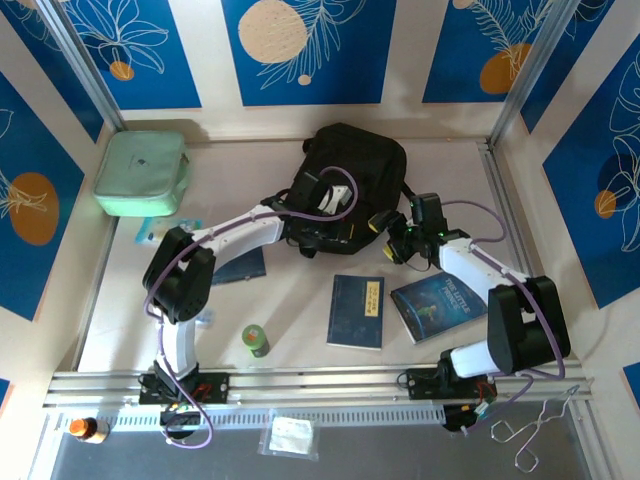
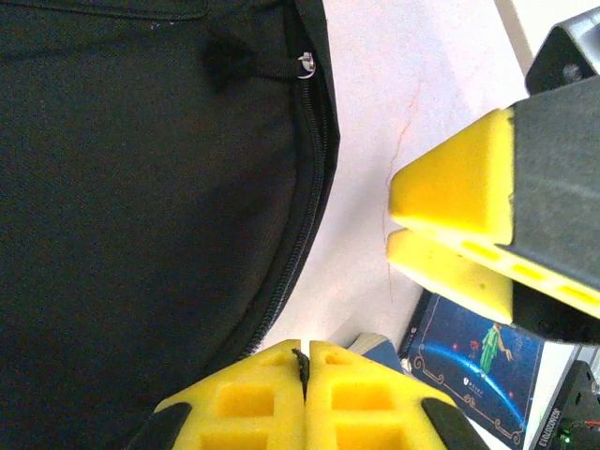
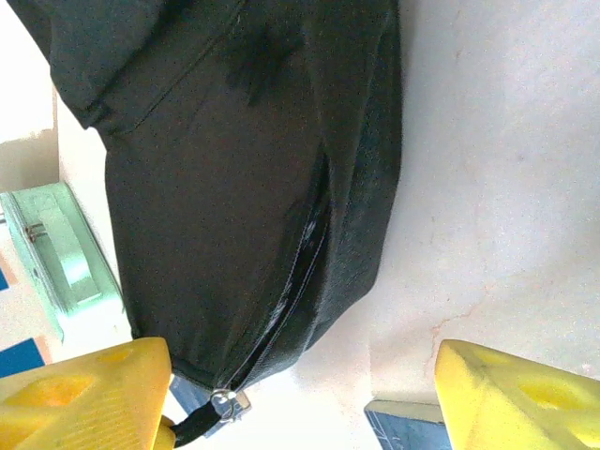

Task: Pack the student bag
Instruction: Unzip the student bag at the top-center of the table.

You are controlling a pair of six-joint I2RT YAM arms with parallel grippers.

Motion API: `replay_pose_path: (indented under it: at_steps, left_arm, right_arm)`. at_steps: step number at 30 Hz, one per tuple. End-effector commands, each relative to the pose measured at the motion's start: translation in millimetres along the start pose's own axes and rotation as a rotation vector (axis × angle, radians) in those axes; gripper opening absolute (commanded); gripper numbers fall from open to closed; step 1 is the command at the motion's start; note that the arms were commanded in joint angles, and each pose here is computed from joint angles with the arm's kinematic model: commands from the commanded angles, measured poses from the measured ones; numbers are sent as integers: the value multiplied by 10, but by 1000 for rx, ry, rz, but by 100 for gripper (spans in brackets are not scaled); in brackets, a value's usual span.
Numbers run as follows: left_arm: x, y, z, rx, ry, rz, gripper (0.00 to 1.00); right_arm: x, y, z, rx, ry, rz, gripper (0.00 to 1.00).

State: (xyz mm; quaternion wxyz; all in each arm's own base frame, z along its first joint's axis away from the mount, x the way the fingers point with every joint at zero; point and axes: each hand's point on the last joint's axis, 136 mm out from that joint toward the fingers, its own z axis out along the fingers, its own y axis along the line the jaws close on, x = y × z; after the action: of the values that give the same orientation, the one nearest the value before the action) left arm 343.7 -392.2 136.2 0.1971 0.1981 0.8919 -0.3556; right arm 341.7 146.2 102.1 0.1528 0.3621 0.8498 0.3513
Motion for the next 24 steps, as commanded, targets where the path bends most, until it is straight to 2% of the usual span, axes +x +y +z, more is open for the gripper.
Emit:
replay_pose_path:
  at_steps: [1, 11, 19, 24]
  left_arm:
    - [59, -59, 17, 32, 6, -8, 0]
    - [165, 32, -44, -22, 29, -1, 0]
    - [264, 314, -243, -192, 50, 55, 0]
    - [320, 579, -467, -326, 47, 91, 0]
  right_arm:
    - [30, 2, 111, 29, 7, 54, 74]
    - [39, 53, 499, 44, 59, 32, 59]
    - [-68, -126, 513, 120, 18, 10, 22]
    - [-119, -199, 457, 161, -6, 8, 15]
